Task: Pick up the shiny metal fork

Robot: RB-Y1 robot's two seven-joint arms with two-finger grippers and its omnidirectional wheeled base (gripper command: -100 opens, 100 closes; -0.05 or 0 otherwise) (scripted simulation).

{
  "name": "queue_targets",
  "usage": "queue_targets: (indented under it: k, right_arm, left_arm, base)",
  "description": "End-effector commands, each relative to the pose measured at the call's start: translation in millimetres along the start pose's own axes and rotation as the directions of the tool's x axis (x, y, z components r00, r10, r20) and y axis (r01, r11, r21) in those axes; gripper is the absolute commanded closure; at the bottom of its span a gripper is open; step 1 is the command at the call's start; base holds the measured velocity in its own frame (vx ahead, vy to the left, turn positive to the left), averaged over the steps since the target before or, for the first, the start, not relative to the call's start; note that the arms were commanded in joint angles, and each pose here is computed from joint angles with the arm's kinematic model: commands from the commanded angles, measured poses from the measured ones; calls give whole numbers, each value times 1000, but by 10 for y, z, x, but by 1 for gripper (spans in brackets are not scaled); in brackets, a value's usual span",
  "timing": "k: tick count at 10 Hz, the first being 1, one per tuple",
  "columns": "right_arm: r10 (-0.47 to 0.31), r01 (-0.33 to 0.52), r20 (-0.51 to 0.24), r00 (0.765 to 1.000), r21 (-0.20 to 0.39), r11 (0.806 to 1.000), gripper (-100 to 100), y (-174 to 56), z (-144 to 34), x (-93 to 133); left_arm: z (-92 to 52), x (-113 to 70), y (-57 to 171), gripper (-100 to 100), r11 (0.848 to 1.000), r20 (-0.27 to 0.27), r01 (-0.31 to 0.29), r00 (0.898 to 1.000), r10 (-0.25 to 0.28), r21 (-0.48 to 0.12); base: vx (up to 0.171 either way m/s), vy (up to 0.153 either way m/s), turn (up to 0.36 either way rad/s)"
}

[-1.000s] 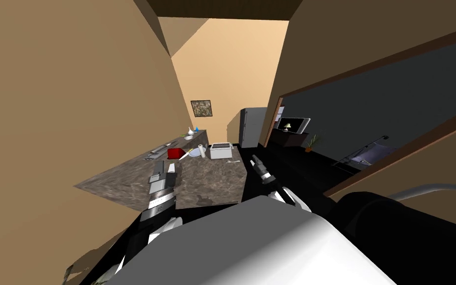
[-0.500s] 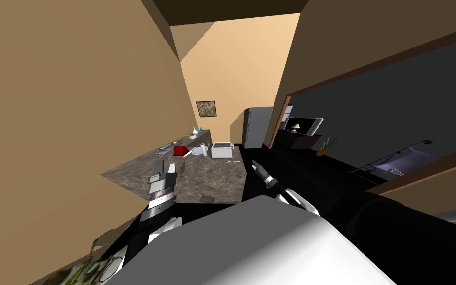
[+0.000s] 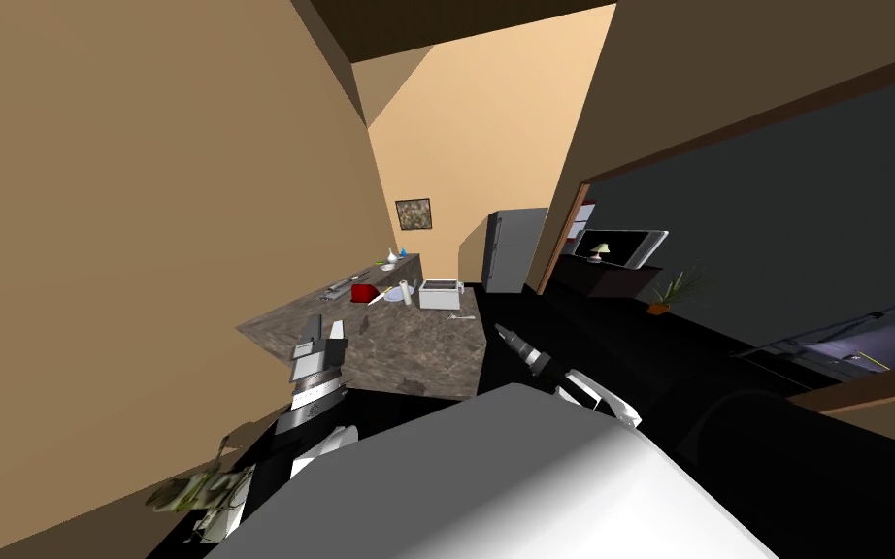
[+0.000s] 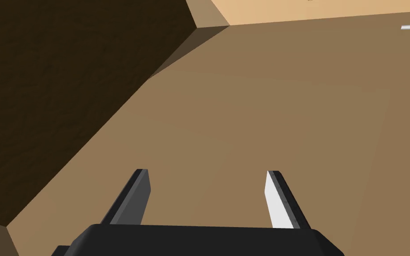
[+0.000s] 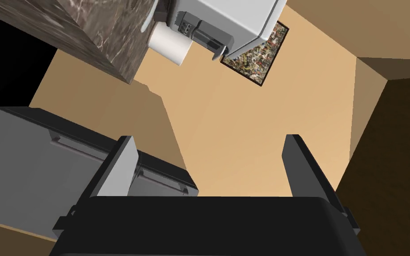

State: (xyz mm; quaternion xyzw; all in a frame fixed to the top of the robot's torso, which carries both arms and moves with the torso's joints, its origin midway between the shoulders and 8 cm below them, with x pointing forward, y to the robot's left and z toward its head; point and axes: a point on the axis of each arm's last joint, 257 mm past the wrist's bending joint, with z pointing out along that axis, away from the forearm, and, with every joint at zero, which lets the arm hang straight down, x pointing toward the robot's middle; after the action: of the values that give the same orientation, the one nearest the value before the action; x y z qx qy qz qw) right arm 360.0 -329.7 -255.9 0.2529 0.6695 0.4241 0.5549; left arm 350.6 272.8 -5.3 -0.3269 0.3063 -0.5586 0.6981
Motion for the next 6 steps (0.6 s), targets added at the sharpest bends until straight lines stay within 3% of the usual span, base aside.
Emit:
queue_targets:
  k: [1, 2, 3, 5, 6]
  right_arm:
    - [-71, 74, -61, 996, 41, 996, -100, -220, -110, 50]
    - [-92, 96, -78, 993, 46, 994, -100, -248, -129, 13]
    - [-144, 155, -130, 981, 77, 985, -100, -439, -239, 70]
    - [-166, 178, -148, 975, 77, 981, -100, -448, -253, 24]
    - [-222, 247, -210, 952, 101, 964, -100, -641, -383, 52]
  left_arm:
    - [0, 0, 0, 0, 1000, 0, 0, 1000, 0, 0]
    - [0, 1, 0, 0, 1000, 0, 0, 1000, 0, 0]
    - [0, 0, 0, 0, 1000, 0, 0, 1000, 0, 0]
    - [0, 0, 0, 0, 1000, 0, 0, 1000, 0, 0]
    - [0, 0, 0, 0, 1000, 0, 0, 1000, 0, 0]
  base:
    - [7, -3, 216]
    - [7, -5, 106]
    - [11, 6, 212]
    - [9, 4, 34]
    - [12, 19, 196]
